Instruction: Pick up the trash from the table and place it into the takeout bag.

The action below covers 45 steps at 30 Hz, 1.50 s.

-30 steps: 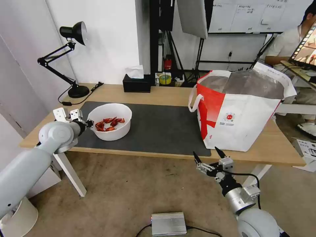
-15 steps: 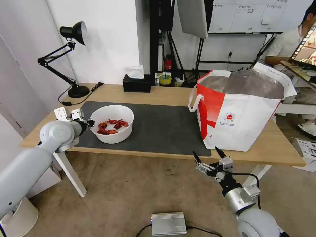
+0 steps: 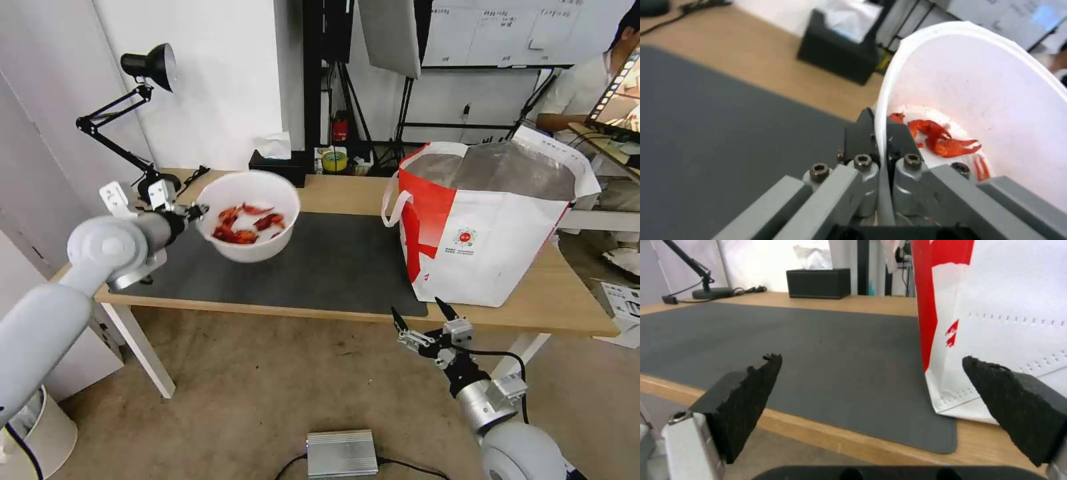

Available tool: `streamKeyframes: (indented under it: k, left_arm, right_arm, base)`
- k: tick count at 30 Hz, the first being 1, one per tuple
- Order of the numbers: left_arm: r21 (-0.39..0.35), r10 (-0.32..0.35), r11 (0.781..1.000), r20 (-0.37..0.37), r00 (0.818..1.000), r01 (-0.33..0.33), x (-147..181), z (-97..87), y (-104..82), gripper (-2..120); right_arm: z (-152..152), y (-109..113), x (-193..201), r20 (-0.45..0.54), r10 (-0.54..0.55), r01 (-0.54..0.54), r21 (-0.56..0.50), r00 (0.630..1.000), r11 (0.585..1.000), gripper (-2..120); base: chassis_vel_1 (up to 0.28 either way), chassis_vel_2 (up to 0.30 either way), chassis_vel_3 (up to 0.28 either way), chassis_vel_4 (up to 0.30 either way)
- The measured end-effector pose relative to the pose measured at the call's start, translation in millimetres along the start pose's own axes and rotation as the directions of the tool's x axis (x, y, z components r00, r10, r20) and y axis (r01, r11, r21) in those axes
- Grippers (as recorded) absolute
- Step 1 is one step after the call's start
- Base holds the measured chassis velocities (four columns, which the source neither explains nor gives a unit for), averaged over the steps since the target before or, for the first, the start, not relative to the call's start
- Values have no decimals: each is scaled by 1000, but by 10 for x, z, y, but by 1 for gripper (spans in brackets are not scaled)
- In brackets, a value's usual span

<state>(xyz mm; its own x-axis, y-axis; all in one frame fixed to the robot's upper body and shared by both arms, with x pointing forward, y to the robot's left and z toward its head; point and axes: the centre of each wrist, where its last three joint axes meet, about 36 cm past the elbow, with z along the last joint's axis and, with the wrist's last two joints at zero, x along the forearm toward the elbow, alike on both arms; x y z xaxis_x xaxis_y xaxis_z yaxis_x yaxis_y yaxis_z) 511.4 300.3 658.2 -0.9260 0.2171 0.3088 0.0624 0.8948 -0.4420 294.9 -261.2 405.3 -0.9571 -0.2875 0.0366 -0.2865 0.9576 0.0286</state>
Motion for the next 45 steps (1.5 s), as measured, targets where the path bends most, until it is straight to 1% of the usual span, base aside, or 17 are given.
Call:
streamKeyframes:
  k: [4, 6, 9, 10, 13, 14, 17, 18, 21, 22, 25, 26, 30, 34, 37, 41, 45]
  left_arm:
    - [-19, 37, 999, 6, 999, -37, 15, -104, -180, 0]
    - [-21, 42, 999, 7, 999, -42, 16, -119, -203, 0]
    - [-27, 84, 996, 2, 996, -84, 2, -217, -426, 0]
    - [-27, 84, 996, 2, 996, -84, 2, -217, -426, 0]
    - [-34, 108, 994, -26, 994, -109, -92, -188, -645, 0]
    - [-34, 108, 994, -26, 994, -109, -92, -188, -645, 0]
    - [-37, 141, 989, -45, 989, -142, -234, -209, -903, 0]
    - [-37, 141, 989, -45, 989, -142, -234, -209, -903, 0]
    - [-46, 180, 982, -50, 982, -182, -366, -290, -1207, 0]
    - [-46, 180, 982, -50, 982, -182, -366, -290, -1207, 0]
    - [-50, 201, 978, -43, 979, -203, -444, -394, -1455, 0]
    - [-50, 201, 978, -43, 979, -203, -444, -394, -1455, 0]
    - [-48, 225, 973, -44, 973, -227, -556, -473, -1721, 0]
    - [-47, 234, 971, -50, 971, -236, -634, -480, -1864, 0]
    - [-52, 244, 967, -63, 968, -248, -755, -453, -2083, 0]
    - [-56, 242, 968, -65, 968, -246, -876, -472, -2262, 0]
    - [-41, 236, 970, -67, 970, -239, -987, -499, -2362, 0]
  right_arm:
    - [0, 0, 0, 0, 0, 0, 0, 1000, 1000, 100]
    - [0, 0, 0, 0, 0, 0, 0, 1000, 1000, 100]
    - [0, 0, 0, 0, 0, 0, 0, 1000, 1000, 100]
    - [0, 0, 0, 0, 0, 0, 0, 1000, 1000, 100]
    - [0, 0, 0, 0, 0, 0, 0, 1000, 1000, 100]
    - [0, 0, 0, 0, 0, 0, 0, 1000, 1000, 100]
    - [0, 0, 0, 0, 0, 0, 0, 1000, 1000, 100]
    - [0, 0, 0, 0, 0, 0, 0, 1000, 1000, 100]
    - [0, 0, 0, 0, 0, 0, 0, 1000, 1000, 100]
    - [0, 0, 0, 0, 0, 0, 0, 1000, 1000, 100]
    - [0, 0, 0, 0, 0, 0, 0, 1000, 1000, 100]
    - [0, 0, 0, 0, 0, 0, 0, 1000, 1000, 100]
    - [0, 0, 0, 0, 0, 0, 0, 1000, 1000, 100]
    - [0, 0, 0, 0, 0, 0, 0, 1000, 1000, 100]
    - [0, 0, 0, 0, 0, 0, 0, 1000, 1000, 100]
    - [0, 0, 0, 0, 0, 0, 0, 1000, 1000, 100]
    - [0, 0, 0, 0, 0, 0, 0, 1000, 1000, 100]
  base:
    - [0, 0, 0, 0]
    - [0, 0, 0, 0]
    - [0, 0, 0, 0]
    - [0, 0, 0, 0]
    - [0, 0, 0, 0]
    - [0, 0, 0, 0]
    - [0, 0, 0, 0]
    - [0, 0, 0, 0]
    - [0, 0, 0, 0]
    - [0, 0, 0, 0]
    - [0, 0, 0, 0]
    - [0, 0, 0, 0]
    - [0, 0, 0, 0]
    - [0, 0, 0, 0]
    - [0, 0, 0, 0]
    - [0, 0, 0, 0]
    - [0, 0, 0, 0]
